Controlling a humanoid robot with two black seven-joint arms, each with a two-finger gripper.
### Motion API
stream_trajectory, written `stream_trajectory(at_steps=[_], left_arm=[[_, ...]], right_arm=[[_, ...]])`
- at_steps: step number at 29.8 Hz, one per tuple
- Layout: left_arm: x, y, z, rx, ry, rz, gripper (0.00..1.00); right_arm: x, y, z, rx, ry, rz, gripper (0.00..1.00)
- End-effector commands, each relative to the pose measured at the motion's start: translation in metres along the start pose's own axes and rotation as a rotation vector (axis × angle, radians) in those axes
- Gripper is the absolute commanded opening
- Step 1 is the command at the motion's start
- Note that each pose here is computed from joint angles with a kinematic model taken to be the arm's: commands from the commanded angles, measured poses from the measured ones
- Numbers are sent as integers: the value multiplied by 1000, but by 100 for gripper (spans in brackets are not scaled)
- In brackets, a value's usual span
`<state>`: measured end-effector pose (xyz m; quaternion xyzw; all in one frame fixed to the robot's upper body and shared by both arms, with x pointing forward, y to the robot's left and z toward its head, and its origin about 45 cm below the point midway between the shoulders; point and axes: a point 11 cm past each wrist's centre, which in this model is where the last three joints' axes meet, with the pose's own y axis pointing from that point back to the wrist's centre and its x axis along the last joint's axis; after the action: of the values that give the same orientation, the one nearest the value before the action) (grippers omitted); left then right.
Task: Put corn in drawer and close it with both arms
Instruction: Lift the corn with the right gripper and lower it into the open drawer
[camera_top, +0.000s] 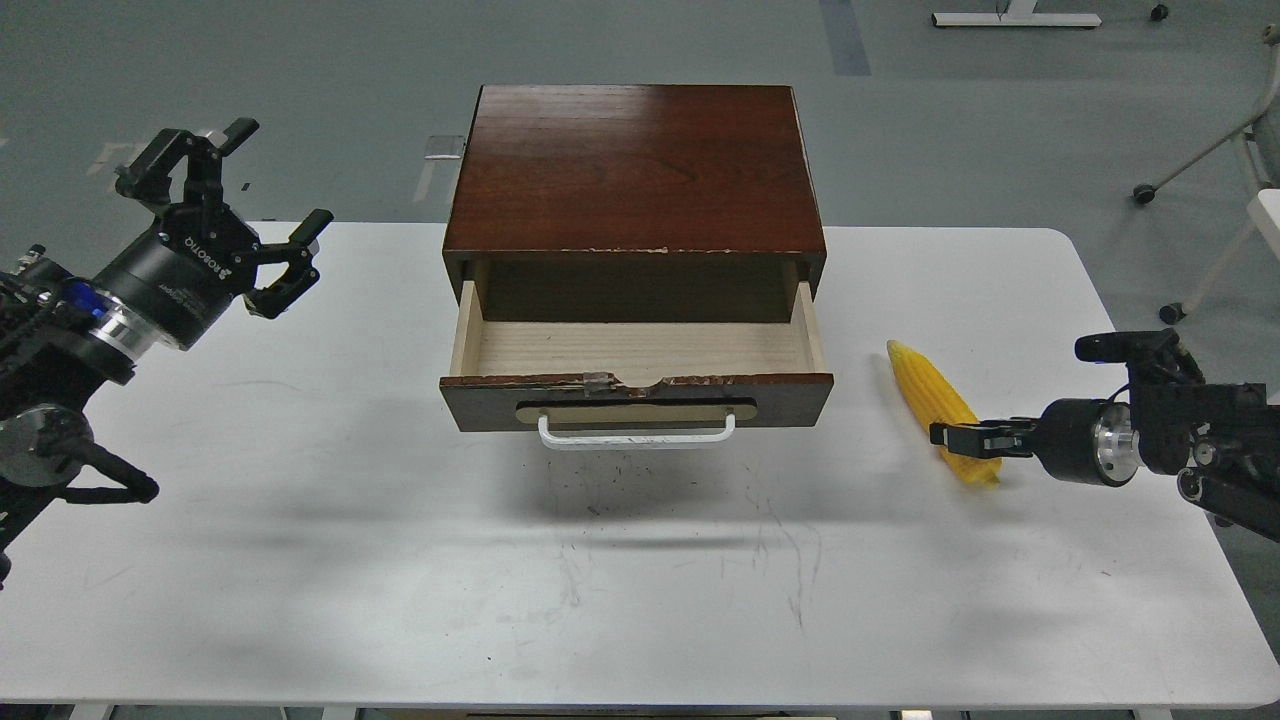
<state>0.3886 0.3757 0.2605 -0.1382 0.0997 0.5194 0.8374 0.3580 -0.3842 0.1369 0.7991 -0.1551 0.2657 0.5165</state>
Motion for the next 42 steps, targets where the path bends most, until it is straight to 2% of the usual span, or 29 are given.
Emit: stream_trajectory(at_steps=[1, 8, 10, 12, 14, 18, 26, 32, 42], left_arm=[[-1, -1, 1, -1, -1, -3, 100], [-1, -1, 5, -7, -6, -6, 100], [1, 0, 10, -8, -19, -3, 100], [1, 0, 11, -9, -20, -4, 100], [0, 0, 12, -10, -22, -8, 100], [2, 2, 16, -9, -32, -6, 100], [4, 6, 25, -19, -53, -5, 100], [5, 7, 27, -17, -57, -4, 100], [5, 9, 29, -15, -63, -5, 100]], right_arm=[[32, 19, -4, 11, 22, 84, 7], [131, 71, -36, 58, 117, 291, 7], [175, 90, -67, 98, 191, 363, 7], [200, 99, -89, 124, 244, 399, 7], [213, 97, -112, 153, 291, 402, 8], [240, 80, -190, 208, 506, 334, 7], [218, 36, -289, 312, 778, 175, 7], [196, 12, -308, 321, 1081, 150, 7], [170, -9, -311, 351, 1202, 88, 7]])
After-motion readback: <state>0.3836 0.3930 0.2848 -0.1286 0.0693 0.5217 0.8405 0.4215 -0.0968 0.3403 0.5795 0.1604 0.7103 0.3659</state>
